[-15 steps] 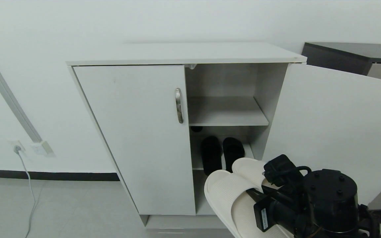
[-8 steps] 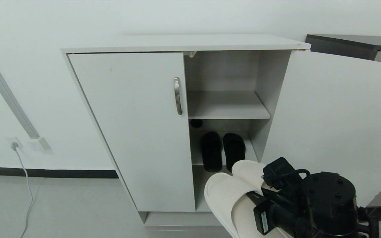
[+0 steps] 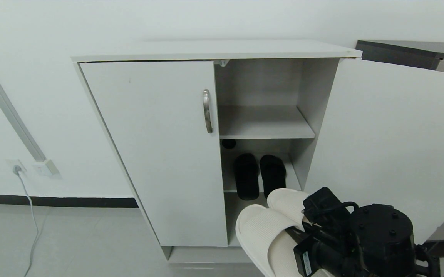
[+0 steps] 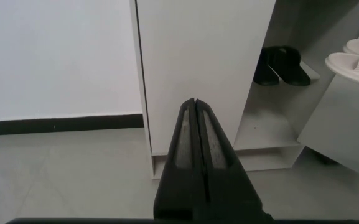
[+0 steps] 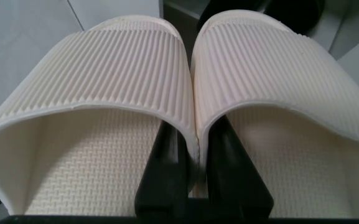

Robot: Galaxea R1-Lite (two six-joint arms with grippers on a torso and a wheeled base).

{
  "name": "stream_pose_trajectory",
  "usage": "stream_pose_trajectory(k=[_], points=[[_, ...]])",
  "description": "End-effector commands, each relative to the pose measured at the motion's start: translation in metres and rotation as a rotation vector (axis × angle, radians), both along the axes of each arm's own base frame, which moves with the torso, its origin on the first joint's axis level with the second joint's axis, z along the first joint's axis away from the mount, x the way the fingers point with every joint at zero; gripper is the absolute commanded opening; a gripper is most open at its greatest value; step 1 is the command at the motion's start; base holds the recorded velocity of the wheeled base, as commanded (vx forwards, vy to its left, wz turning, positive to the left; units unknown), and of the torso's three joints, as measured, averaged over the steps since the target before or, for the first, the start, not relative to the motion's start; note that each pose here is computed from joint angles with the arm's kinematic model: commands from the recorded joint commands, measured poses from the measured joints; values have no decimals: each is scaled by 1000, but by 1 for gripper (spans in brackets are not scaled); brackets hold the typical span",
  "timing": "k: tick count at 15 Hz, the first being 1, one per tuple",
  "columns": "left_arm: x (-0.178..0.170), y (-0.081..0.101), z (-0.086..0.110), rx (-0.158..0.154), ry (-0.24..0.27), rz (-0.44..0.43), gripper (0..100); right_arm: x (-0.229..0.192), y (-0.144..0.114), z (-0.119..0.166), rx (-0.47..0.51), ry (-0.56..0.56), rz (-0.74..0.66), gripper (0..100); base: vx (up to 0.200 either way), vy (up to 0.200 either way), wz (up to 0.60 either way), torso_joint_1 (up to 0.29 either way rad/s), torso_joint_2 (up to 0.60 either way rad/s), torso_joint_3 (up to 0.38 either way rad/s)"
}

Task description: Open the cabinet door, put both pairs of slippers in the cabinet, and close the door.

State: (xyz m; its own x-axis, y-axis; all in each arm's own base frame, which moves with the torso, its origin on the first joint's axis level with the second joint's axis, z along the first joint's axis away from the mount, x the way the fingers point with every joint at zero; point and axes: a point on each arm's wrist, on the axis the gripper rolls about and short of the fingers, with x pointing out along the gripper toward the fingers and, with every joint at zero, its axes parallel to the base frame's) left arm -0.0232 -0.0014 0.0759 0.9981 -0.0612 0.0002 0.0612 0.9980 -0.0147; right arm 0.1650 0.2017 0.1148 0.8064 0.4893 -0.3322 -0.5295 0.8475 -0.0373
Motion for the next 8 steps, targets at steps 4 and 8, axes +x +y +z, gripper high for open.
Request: stream_pose_trajectory(k=[4,8], points=[[0,0,0,-1,2,0,0,-1,2,-3,-3,5,9,0,0,0,-150,-1,3,1],[0,0,0,-1,2,0,0,12,21,-5,25,-40,-39,0,0,0,0,0,0,0]])
